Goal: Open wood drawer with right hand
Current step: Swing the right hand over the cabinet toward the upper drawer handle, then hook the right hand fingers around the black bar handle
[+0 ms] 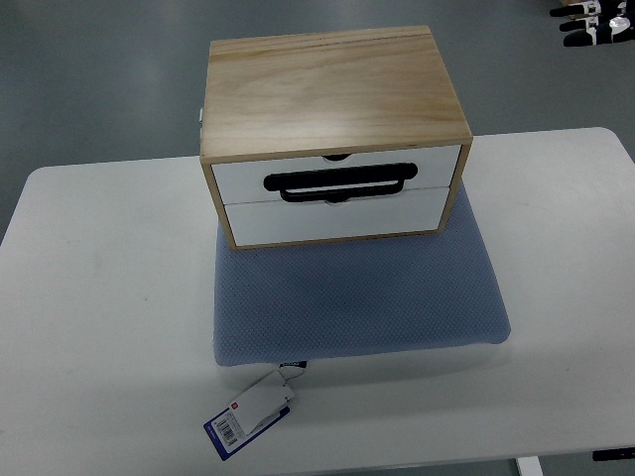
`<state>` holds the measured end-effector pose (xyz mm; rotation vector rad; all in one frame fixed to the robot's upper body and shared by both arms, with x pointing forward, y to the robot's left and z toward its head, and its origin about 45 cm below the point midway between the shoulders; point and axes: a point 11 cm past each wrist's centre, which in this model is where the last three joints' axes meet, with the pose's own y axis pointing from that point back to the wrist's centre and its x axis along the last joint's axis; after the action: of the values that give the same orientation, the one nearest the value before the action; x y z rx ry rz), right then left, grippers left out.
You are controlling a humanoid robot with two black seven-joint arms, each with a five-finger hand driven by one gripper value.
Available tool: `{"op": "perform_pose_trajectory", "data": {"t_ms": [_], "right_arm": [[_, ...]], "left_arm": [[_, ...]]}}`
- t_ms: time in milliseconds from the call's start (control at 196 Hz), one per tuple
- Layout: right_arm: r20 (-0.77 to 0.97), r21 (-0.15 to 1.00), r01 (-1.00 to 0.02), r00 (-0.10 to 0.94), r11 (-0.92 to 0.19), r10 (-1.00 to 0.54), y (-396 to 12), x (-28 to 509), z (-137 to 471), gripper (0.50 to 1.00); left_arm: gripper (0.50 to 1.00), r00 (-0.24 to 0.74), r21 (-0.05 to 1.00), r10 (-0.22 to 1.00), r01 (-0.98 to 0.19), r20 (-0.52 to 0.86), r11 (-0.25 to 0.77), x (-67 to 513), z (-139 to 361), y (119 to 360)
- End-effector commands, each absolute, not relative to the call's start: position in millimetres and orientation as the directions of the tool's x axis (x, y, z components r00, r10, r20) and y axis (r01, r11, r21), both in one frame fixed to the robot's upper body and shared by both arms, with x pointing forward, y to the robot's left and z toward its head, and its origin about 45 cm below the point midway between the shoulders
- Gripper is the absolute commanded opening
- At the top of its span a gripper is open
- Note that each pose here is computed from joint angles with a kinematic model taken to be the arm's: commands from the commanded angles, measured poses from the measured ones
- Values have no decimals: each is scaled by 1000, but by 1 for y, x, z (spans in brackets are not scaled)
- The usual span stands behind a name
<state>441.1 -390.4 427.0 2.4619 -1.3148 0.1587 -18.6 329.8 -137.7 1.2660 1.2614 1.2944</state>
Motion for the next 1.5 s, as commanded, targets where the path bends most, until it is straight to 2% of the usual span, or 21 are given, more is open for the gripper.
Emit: {"op": "perform_pose_trajectory", "data": {"t_ms": [0,173,224,229,260,382,388,428,479,576,729,760,1025,1494], "right_arm": [[300,277,-783,622,-557,-724,-366,439,437,932],[381,356,-697,716,-622,-585,-315,437,445,932],[381,356,-697,716,-622,-585,-315,437,445,932],[394,382,-677,735,-629,-552,-300,439,446,930],[401,399,-662,748,-635,-528,-291,439,446,930],[429,429,-646,761,-632,-486,-277,440,450,930],[452,452,-631,771,-631,-448,-265,440,455,930],[467,469,-616,781,-633,-414,-255,439,458,930],[467,469,-616,781,-633,-414,-254,439,458,930],[487,524,-555,818,-646,-307,-223,427,461,930],[484,557,-508,841,-657,-240,-203,416,459,930],[483,585,-471,856,-660,-183,-186,408,458,928],[495,688,-426,868,-588,-50,-153,402,440,917],[498,747,-402,866,-530,45,-117,398,417,913]], "left_arm": [[1000,-69,996,995,51,76,-73,-19,-138,330],[1000,-69,996,995,51,76,-73,-19,-138,330],[1000,-69,996,995,51,76,-73,-19,-138,330],[1000,-69,996,995,51,76,-73,-19,-138,330],[1000,-69,996,995,51,76,-73,-19,-138,330],[1000,-69,996,995,51,76,-73,-19,-138,330],[1000,-69,996,995,51,76,-73,-19,-138,330],[1000,-69,996,995,51,76,-73,-19,-138,330],[1000,-69,996,995,51,76,-73,-19,-138,330],[1000,-69,996,995,51,76,-73,-19,-138,330],[1000,-69,996,995,51,76,-73,-19,-138,330],[1000,-69,996,995,51,76,-73,-19,-138,330],[1000,-69,996,995,51,76,-73,-19,-138,330],[1000,-69,996,995,51,76,-73,-19,-138,330]]}}
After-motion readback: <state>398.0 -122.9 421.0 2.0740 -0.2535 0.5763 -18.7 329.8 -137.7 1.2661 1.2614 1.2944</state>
